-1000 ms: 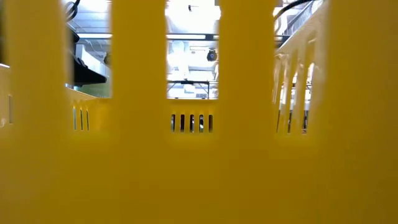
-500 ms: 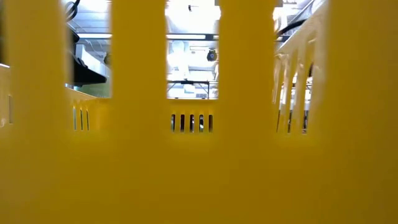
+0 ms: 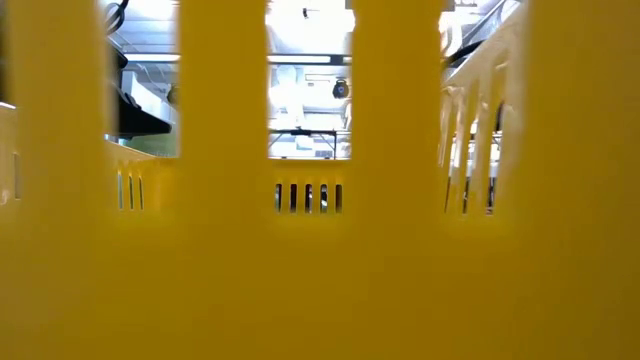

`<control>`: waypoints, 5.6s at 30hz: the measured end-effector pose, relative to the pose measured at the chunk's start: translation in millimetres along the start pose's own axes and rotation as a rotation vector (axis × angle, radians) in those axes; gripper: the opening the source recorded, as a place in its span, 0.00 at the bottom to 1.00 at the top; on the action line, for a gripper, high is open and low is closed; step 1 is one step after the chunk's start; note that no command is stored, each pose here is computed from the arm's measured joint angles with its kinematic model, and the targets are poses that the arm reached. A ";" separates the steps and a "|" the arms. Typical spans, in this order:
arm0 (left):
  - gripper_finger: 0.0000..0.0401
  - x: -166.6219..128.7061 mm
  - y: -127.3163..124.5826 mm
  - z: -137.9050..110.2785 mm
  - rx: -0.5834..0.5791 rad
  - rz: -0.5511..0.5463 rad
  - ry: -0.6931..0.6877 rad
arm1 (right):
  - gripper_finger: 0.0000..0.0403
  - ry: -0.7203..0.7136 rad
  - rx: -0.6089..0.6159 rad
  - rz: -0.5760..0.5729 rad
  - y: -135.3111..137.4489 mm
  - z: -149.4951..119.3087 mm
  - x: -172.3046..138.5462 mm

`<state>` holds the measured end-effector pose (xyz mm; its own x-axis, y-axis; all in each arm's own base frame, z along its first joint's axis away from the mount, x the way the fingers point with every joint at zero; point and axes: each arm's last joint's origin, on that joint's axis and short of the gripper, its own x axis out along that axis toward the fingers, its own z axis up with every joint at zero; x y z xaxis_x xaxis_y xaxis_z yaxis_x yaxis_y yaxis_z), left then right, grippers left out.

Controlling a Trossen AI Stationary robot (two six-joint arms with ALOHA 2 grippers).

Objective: Pick & Place Travel size toiletries
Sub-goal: Put the green shampoo bottle into the bottom black bin

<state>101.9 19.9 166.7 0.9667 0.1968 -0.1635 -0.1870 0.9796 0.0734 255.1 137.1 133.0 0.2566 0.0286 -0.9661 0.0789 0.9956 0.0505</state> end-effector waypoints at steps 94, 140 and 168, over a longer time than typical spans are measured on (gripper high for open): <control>0.01 0.0 0.0 0.0 0.000 0.000 0.000 | 0.47 -0.202 0.067 0.143 -6.6 19.8 -34.6; 0.01 0.0 0.0 0.0 0.000 0.000 0.000 | 0.47 -0.961 0.138 0.147 -28.7 92.2 -70.8; 0.01 0.0 0.0 0.0 0.000 0.000 0.000 | 0.44 -0.892 0.105 0.324 -9.7 109.5 6.6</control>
<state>101.9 19.9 166.7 0.9668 0.1963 -0.1635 -0.1865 0.9797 0.0733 361.5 117.8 153.9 0.9178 0.1799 -0.3540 -0.0500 0.9368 0.3463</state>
